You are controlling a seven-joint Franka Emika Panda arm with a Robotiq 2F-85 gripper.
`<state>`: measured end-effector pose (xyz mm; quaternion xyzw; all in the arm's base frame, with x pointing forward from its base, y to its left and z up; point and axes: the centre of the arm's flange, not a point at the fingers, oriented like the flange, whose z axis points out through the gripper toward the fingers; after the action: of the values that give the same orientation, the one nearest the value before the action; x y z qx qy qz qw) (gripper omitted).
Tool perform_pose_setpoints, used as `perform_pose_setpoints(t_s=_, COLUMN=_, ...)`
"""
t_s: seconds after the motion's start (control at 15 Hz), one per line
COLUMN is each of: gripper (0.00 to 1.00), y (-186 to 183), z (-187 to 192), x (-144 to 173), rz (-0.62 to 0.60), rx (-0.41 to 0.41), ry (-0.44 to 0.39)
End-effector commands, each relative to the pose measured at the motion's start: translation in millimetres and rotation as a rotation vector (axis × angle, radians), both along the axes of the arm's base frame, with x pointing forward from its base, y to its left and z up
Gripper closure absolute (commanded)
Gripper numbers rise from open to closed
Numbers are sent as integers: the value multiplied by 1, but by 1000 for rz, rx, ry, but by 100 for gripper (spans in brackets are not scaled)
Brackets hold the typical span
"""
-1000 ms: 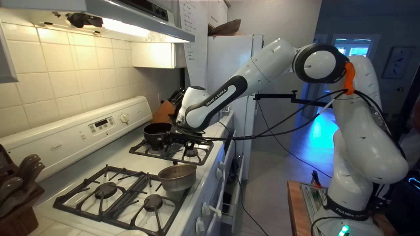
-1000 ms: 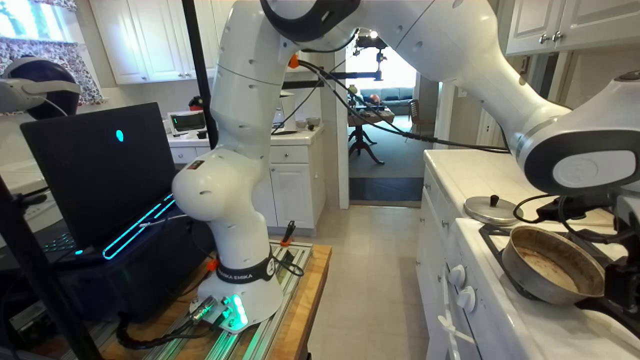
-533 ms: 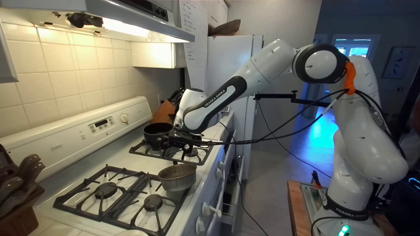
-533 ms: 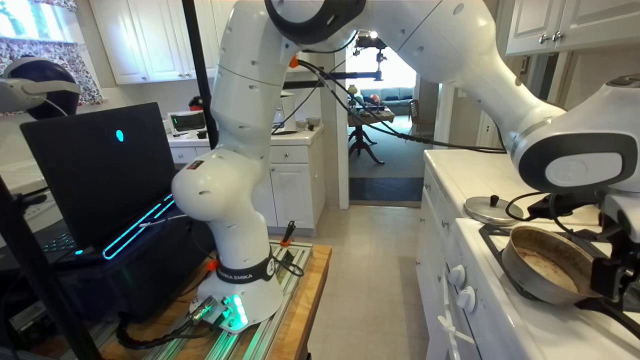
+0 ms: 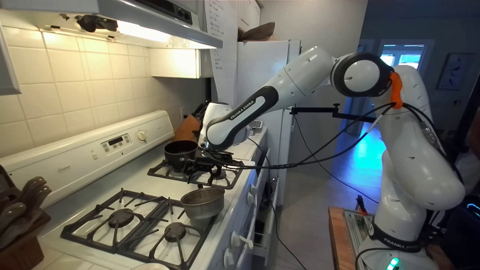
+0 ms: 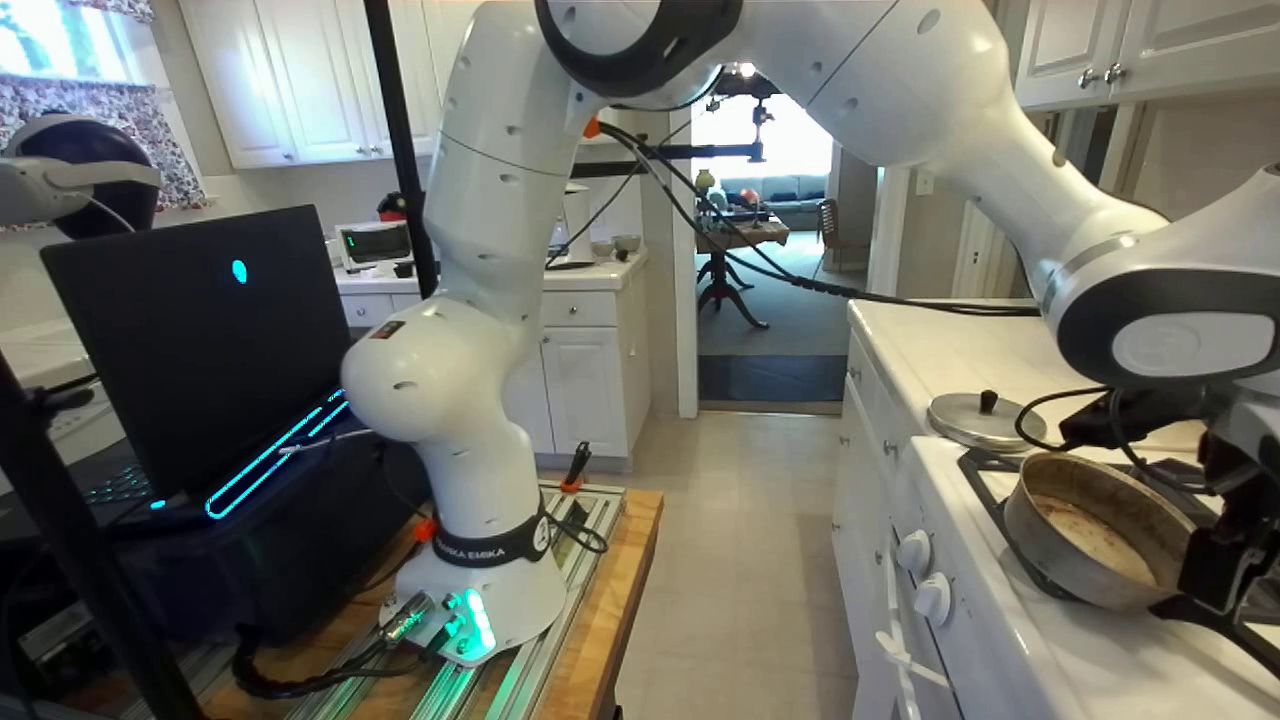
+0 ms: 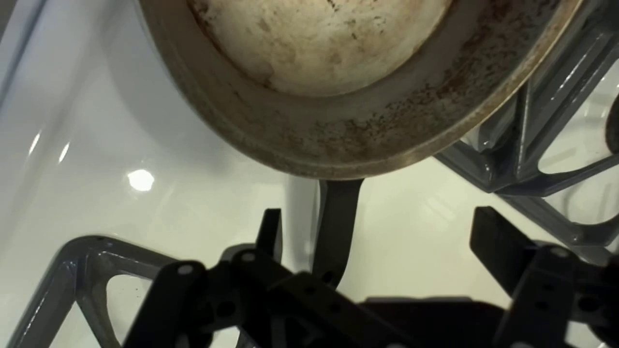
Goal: Remove the silver lid from the silver pot, put it on the counter and move the pot to the right
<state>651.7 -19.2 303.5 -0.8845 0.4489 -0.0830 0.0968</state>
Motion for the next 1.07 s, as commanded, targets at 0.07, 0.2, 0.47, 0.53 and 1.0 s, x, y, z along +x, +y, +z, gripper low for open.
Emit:
perform_pose_setpoints(t_s=0.07, gripper=0, y=-4, z=-4, x=17, rz=55, rx=21, ry=45)
perform_pose_setpoints(t_s=0.2, gripper=0, y=-3, z=-6, x=19, rz=70, rx=24, ry=60)
perform_pose_setpoints(t_s=0.47, gripper=0, y=-4, z=-12, x=21, rz=72, rx=14, ry=81)
perform_pose_setpoints(t_s=0.53, gripper=0, y=-4, z=-13, x=21, rz=69, rx=14, ry=85)
perform_pose_setpoints(t_s=1.0, gripper=0, y=-2, z=-25, x=26, rz=74, rx=9, ry=129)
